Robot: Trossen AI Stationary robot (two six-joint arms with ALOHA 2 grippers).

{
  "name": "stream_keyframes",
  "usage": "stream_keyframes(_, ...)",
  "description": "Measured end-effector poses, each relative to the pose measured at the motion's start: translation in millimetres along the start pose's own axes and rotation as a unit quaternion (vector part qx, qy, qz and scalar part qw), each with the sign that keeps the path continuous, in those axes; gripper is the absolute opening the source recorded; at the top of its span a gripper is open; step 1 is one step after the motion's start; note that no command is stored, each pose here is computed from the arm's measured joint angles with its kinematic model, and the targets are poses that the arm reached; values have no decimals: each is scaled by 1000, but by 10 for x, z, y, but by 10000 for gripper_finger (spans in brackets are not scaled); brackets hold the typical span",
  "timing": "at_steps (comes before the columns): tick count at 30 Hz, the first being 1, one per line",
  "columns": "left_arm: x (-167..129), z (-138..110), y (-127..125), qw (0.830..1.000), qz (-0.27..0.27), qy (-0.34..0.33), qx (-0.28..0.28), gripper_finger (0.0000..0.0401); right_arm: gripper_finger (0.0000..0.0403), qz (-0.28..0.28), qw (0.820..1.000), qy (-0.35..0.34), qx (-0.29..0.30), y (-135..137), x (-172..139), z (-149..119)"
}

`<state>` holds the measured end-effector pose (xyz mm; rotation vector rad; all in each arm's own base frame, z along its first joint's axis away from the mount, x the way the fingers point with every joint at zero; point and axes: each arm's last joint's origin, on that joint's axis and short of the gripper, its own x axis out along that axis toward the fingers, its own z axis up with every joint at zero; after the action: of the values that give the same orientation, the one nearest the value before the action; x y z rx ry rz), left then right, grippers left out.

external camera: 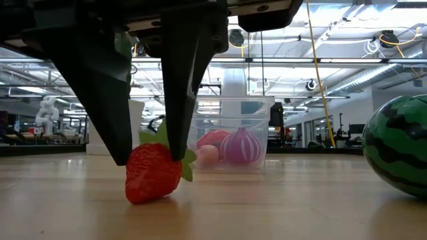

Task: Pick and placing Produce into tupperware
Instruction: Put the red strawberry into the transparent bin

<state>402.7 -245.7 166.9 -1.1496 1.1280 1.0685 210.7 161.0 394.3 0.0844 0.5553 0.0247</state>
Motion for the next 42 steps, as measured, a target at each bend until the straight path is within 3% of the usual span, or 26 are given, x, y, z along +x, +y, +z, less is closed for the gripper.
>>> stream_keyframes(42,10,12,10,1000,1,-13,24,145,286,3,1000,-5,4,6,0,11)
